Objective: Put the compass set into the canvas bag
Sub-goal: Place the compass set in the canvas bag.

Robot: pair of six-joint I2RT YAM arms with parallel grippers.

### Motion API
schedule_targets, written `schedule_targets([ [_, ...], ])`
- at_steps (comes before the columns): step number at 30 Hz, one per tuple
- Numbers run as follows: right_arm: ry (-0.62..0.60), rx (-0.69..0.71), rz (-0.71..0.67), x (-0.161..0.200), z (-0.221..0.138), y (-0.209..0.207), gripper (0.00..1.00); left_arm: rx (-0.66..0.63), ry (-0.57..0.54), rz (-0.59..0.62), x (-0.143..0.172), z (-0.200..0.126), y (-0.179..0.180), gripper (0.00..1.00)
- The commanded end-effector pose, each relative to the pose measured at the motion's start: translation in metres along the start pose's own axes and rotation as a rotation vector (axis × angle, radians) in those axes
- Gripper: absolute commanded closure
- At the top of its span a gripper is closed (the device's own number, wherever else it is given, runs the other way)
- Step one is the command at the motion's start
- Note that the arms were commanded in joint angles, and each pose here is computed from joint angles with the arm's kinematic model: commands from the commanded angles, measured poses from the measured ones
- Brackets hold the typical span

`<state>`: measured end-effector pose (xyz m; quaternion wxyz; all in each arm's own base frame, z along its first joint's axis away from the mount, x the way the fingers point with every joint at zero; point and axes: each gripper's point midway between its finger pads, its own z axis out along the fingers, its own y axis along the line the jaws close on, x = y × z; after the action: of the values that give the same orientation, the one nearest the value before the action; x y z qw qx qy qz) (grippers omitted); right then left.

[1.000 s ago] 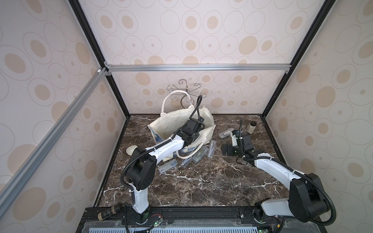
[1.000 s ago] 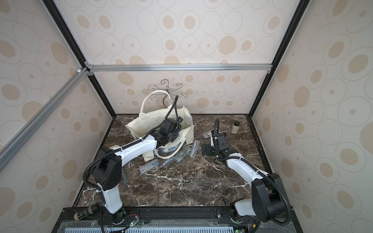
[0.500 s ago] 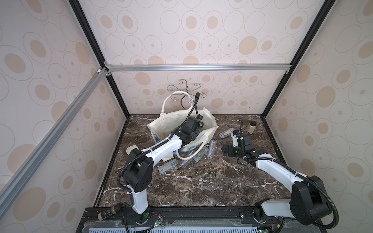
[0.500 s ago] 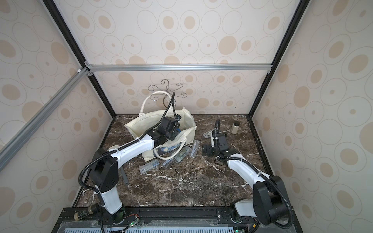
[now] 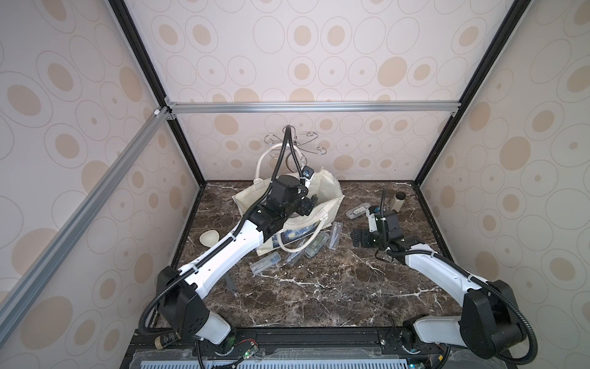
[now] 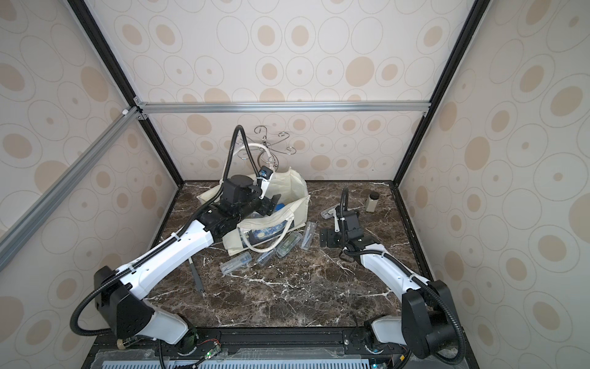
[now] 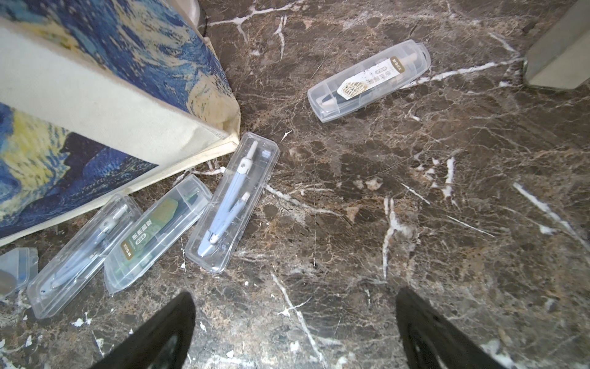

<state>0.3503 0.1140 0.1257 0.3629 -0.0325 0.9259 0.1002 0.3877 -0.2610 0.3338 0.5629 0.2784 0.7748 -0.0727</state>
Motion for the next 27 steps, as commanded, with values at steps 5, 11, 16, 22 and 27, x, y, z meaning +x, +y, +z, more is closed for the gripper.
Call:
schedule_targets([
  [5, 0.014, 0.002, 0.01, 0.003, 0.003, -0.002, 0.0, 0.293, -0.054, -0.028, 0.005, -0.049, -0.044, 0.16],
  [11, 0.017, 0.005, 0.01, 0.004, 0.004, -0.003, 0.0, 0.437, -0.015, -0.112, 0.027, -0.072, -0.082, 0.16],
  [16, 0.015, 0.018, 0.001, 0.003, 0.003, -0.005, 0.0, 0.42, 0.151, -0.066, 0.084, -0.075, -0.123, 0.16],
  [22, 0.021, 0.003, -0.002, 0.002, 0.005, -0.002, 0.0, 0.341, 0.404, -0.045, 0.18, -0.075, -0.139, 0.11],
  [27, 0.026, -0.004, -0.003, 0.003, 0.006, -0.001, 0.0, 0.228, 0.534, -0.112, 0.235, -0.079, -0.126, 0.12],
])
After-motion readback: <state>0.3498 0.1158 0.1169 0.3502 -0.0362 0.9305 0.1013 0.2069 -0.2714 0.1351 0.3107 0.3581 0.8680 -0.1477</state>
